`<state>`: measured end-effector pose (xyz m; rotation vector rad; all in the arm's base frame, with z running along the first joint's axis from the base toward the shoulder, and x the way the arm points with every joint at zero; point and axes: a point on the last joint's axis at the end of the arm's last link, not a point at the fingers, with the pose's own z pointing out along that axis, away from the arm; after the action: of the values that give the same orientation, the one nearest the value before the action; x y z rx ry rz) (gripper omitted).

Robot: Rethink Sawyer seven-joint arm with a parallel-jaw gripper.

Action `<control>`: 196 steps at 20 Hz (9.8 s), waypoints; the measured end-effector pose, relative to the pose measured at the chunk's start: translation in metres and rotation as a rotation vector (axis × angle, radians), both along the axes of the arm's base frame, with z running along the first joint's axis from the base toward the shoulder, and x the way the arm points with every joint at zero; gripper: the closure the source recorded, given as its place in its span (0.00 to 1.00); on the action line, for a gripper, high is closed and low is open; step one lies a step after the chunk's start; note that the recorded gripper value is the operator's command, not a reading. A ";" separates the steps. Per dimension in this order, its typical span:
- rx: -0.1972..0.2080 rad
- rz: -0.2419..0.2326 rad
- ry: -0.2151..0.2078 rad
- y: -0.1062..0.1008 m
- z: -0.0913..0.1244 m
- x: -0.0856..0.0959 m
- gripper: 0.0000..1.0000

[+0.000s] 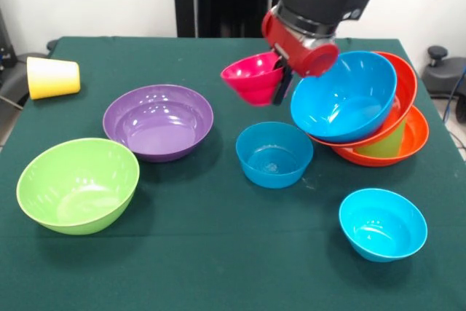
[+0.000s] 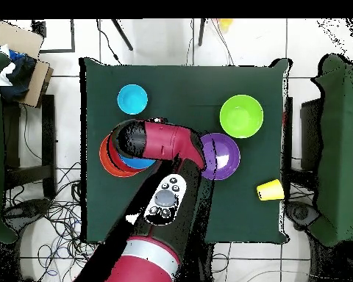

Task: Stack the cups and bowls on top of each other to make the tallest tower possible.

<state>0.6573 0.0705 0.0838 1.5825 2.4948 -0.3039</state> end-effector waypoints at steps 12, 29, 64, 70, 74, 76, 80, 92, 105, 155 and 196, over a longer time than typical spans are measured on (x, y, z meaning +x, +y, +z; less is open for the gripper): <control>0.053 0.007 0.011 0.025 0.015 0.000 1.00; 0.134 0.009 0.006 0.086 0.018 0.001 1.00; 0.181 0.012 0.057 0.139 0.021 -0.007 1.00; 0.186 0.005 0.038 0.154 0.017 0.004 1.00; 0.194 -0.012 0.025 0.171 0.010 0.011 1.00; 0.197 -0.019 0.021 0.178 0.006 0.012 1.00; 0.203 -0.032 0.018 0.187 0.003 0.013 1.00; 0.202 -0.036 0.022 0.188 0.001 0.011 1.00; 0.240 -0.074 0.020 0.198 -0.009 0.019 1.00; 0.241 -0.185 0.028 0.145 0.058 -0.033 1.00; 0.120 -0.109 0.009 0.158 -0.004 -0.039 1.00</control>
<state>0.6178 0.2287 0.0797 1.7707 2.4802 -0.1785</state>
